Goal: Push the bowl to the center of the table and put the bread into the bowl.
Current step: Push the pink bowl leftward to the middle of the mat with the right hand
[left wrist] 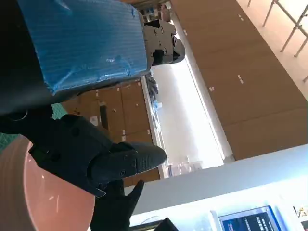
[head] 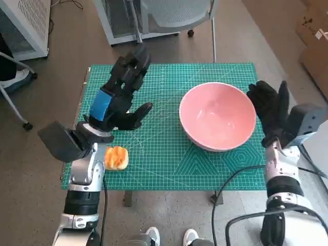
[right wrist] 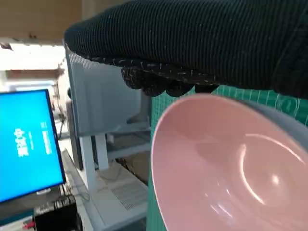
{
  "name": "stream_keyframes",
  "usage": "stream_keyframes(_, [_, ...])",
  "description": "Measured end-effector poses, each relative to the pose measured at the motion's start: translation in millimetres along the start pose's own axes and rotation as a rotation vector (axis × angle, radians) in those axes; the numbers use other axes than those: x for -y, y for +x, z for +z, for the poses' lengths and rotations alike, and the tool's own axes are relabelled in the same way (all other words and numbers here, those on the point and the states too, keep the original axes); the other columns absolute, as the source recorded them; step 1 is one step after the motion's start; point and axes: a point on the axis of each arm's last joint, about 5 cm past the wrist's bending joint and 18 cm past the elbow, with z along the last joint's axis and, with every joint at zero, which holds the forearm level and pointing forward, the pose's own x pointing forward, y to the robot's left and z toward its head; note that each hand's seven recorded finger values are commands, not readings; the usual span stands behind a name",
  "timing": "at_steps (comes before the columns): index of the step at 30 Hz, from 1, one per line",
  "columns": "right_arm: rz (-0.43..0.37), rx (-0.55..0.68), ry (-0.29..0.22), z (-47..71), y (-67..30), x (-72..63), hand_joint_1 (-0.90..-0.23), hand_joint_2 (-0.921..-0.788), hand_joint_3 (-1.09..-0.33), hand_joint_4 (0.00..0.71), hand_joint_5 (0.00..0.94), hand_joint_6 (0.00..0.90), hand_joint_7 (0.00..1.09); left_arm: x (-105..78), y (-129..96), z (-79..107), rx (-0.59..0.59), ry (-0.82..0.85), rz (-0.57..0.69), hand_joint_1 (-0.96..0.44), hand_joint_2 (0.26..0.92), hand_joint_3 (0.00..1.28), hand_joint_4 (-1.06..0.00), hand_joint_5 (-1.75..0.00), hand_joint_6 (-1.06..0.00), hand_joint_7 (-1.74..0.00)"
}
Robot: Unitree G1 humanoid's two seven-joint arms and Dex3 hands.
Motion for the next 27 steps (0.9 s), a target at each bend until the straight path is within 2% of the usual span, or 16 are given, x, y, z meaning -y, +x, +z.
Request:
stream_keyframes(12, [0.063, -0.012, -0.002, -3.8, 3.7, -18.2, -0.576, -0.921, -0.822, 0.283, 0.001, 0.378, 0.0, -2.6, -5.4, 4.9, -0.001, 0.015, 0.02, -0.39, 0.621, 0.7, 0.0, 0.0, 0.0, -0.37])
stream_keyframes(19, [0.095, -0.006, -0.013, -0.8, 7.5, -27.2, -0.561, -0.921, -0.828, 0.283, 0.001, 0.381, 0.01, -4.2, -11.8, 4.5, -0.016, 0.016, 0.043, -0.4, 0.621, 0.7, 0.0, 0.0, 0.0, -0.38])
stream_keyframes(27, [0.131, 0.007, 0.005, 1.6, 11.9, -41.6, -0.548, -0.921, -0.827, 0.268, 0.0, 0.378, 0.0, -4.9, -15.6, 5.0, -0.023, 0.017, 0.06, -0.41, 0.626, 0.68, 0.0, 0.0, 0.0, -0.39])
